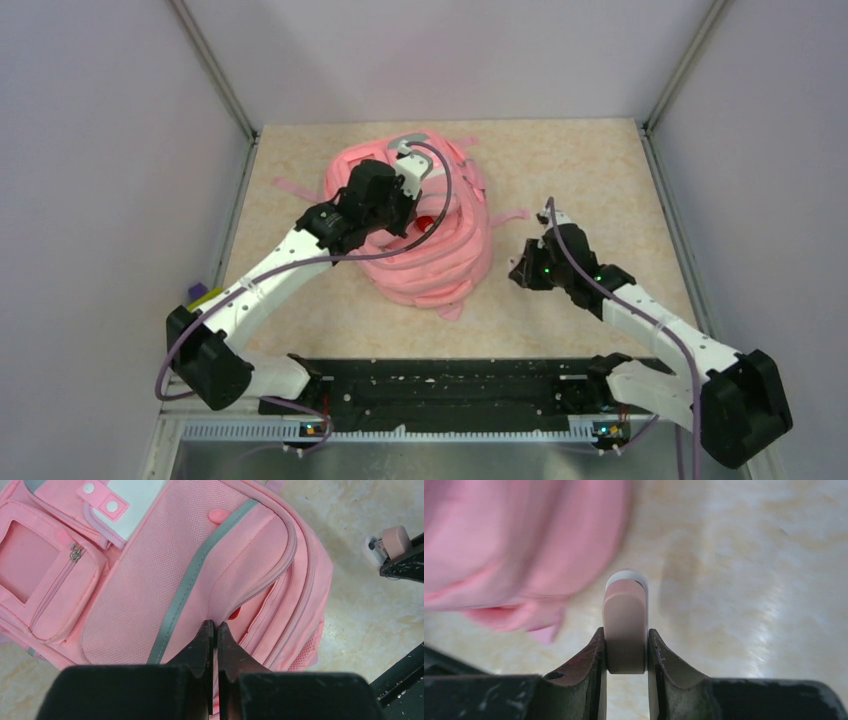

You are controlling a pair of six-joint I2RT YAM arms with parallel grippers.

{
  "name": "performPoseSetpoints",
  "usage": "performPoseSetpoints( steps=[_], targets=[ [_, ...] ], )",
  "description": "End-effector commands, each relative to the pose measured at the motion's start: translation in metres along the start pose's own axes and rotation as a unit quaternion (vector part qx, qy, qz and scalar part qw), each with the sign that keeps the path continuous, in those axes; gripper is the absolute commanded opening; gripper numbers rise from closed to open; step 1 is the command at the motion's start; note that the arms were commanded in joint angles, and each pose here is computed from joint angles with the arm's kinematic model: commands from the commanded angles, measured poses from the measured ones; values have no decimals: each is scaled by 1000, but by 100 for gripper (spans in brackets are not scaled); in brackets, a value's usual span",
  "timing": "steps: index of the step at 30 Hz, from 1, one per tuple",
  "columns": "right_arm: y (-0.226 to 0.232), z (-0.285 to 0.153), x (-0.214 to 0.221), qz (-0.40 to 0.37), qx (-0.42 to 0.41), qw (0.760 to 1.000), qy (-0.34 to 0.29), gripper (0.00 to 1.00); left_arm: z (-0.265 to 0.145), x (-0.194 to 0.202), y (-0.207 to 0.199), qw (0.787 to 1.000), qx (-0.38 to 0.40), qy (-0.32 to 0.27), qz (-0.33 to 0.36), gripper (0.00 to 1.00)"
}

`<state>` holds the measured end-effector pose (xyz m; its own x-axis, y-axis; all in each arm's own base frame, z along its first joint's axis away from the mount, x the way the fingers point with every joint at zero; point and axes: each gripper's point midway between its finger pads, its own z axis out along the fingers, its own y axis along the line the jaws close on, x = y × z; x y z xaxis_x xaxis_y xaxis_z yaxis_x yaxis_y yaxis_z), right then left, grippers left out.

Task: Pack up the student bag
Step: Pick up the personal item from the center of the board, then place the personal item in the student bag.

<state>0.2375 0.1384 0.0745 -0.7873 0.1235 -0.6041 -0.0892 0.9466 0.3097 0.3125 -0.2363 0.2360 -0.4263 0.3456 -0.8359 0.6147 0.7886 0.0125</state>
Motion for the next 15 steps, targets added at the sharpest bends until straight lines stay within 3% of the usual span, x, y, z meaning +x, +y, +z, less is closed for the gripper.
performPoseSetpoints(
  steps=[1, 8, 15],
  targets=[
    [120, -49, -67, -74, -209, 969, -105, 0, -28, -39, -16, 996, 40, -76, -18, 0],
    [198, -43, -88, -134, -285, 944, -96, 0, -24, -35, -16, 997, 41, -68, -17, 0],
    [211, -8, -91, -125, -268, 954, -54, 0, -25, -35, -15, 997, 38, -70, -17, 0]
  ],
)
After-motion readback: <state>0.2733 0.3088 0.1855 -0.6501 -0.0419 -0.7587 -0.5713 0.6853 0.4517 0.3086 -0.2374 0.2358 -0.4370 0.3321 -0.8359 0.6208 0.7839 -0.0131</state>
